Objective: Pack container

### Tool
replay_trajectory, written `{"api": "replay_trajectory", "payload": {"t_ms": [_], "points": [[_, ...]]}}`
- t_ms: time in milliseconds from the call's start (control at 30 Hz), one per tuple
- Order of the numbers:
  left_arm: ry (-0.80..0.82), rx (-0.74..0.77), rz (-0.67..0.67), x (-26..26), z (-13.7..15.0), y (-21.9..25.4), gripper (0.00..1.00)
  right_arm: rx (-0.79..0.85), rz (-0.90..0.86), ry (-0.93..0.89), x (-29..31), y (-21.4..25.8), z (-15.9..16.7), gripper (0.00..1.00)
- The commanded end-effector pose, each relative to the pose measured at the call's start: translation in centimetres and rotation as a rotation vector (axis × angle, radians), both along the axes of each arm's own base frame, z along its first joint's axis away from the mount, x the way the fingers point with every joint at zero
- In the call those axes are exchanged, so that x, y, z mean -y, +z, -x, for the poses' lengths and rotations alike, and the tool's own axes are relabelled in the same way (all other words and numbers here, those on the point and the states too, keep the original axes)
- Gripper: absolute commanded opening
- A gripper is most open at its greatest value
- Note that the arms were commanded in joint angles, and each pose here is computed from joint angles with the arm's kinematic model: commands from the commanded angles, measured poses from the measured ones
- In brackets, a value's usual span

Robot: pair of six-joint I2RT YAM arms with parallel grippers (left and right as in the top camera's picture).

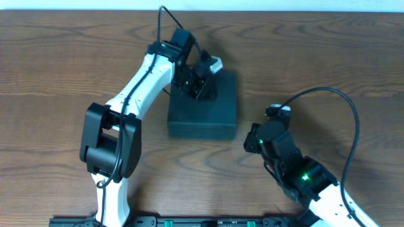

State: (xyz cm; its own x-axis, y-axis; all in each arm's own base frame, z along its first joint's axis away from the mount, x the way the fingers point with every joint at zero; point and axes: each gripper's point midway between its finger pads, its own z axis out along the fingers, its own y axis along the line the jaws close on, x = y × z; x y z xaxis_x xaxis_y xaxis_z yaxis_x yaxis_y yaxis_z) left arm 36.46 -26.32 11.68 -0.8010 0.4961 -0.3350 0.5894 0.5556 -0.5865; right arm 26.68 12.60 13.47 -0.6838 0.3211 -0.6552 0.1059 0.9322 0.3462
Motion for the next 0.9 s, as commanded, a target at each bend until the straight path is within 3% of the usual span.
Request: {"api": "replay_trajectory", "payload": {"t_ms": [0,200,333,400,433,467,500,533,567,600,867], "points": [[0.072,0.101,0.015,-2.2,-1.7,4.3,0.06,0.020,0.020,-0.058,1.8,0.5,-0.8,0.01],[0.303,0.166,0.053,-10.8,-4.8,9.0,0.06,0.000,-0.008,-0.099,4.3,0.4,-1.9,0.01],[0.432,0.114,0.052,-16.5,-5.3,8.7,0.06,-0.006,-0.047,-0.109,5.6,0.5,-2.5,0.02],[0.468,0.085,0.101,-18.5,-5.1,8.1,0.06,-0.008,-0.073,-0.105,5.8,0.6,-2.7,0.13],[0.480,0.076,0.107,-19.0,-5.0,7.8,0.06,-0.007,-0.079,-0.102,5.7,0.6,-2.8,0.24],[0.494,0.066,0.106,-19.5,-4.9,7.3,0.06,-0.007,-0.086,-0.094,5.5,0.6,-2.8,0.38],[0.505,0.057,0.104,-19.9,-4.8,6.9,0.08,-0.009,-0.093,-0.085,5.3,0.7,-2.7,0.62],[0.513,0.044,0.103,-20.2,-4.6,6.5,0.40,-0.012,-0.101,-0.077,5.1,0.7,-2.7,0.90],[0.520,0.033,0.101,-20.4,-4.4,6.1,0.84,-0.014,-0.103,-0.074,5.1,0.6,-2.6,0.99],[0.523,0.026,0.100,-20.6,-4.3,5.9,0.95,-0.015,-0.104,-0.074,5.0,0.6,-2.6,0.99],[0.538,-0.029,0.013,-21.1,-3.2,4.3,0.95,-0.042,-0.116,-0.063,4.8,0.2,-2.2,0.99]]}}
